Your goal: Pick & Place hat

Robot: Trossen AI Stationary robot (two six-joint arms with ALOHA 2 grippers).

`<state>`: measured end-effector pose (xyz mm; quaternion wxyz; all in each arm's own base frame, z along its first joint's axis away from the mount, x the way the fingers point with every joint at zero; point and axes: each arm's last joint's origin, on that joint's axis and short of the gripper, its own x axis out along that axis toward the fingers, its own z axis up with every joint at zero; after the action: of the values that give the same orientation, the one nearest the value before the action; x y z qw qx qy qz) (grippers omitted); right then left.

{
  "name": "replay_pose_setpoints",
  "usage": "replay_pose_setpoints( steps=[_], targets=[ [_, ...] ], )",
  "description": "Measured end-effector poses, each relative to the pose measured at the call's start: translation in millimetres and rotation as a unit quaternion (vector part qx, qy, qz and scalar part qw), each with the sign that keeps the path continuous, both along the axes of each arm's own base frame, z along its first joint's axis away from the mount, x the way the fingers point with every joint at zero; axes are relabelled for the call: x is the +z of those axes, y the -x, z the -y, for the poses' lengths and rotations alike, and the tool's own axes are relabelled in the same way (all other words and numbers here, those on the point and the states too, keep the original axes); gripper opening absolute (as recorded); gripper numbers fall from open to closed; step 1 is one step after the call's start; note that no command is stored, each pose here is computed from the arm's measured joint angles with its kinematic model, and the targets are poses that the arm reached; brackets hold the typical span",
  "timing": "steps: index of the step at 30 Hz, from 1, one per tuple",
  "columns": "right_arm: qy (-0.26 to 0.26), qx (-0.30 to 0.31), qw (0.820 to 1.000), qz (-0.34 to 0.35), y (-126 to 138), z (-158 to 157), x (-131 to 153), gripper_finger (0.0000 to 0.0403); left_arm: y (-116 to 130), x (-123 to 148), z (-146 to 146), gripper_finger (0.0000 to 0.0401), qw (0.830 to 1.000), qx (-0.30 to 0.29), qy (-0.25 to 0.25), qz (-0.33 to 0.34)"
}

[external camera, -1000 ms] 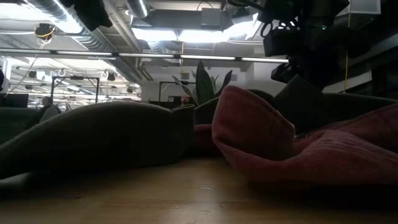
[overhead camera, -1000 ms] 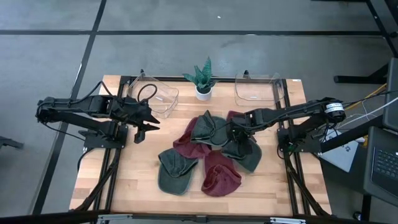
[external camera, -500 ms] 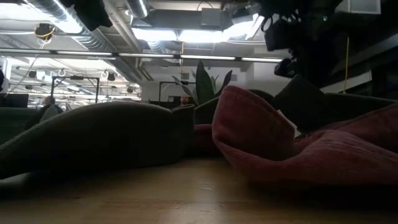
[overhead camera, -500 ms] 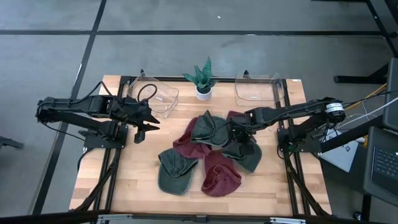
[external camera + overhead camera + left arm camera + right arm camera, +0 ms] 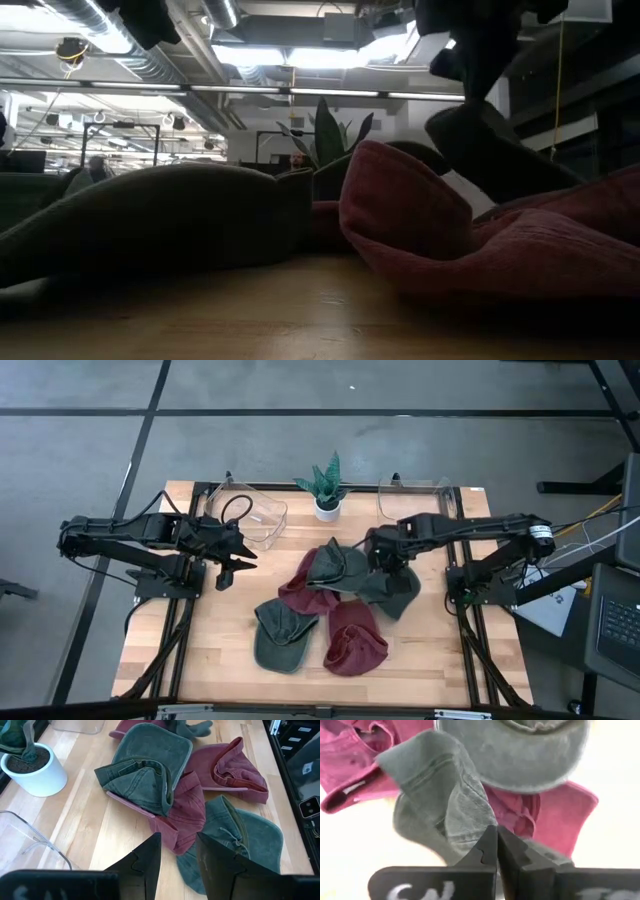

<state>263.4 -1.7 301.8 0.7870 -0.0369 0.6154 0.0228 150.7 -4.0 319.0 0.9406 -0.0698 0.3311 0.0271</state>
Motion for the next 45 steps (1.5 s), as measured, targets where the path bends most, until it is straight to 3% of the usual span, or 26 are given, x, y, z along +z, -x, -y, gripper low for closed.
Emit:
replay_pose_setpoints(
  steps=[7,17,32,45],
  targets=[
    [0.044,-0.017,0.999,-0.02,9,7,27,0.0001,0,0,0,0.0116,1.0,0.0,0.0,0.0],
    [0.135,-0.069,0.988,0.003,19,23,71,0.0001,0,0,0,0.0116,1.0,0.0,0.0,0.0],
    [0.268,-0.179,0.945,0.047,43,64,128,0.0,0,0,0,0.0116,1.0,0.0,0.0,0.0],
    [0.331,-0.242,0.912,0.02,63,113,141,0.0,0,0,0,0.0116,1.0,0.0,0.0,0.0]
  ],
)
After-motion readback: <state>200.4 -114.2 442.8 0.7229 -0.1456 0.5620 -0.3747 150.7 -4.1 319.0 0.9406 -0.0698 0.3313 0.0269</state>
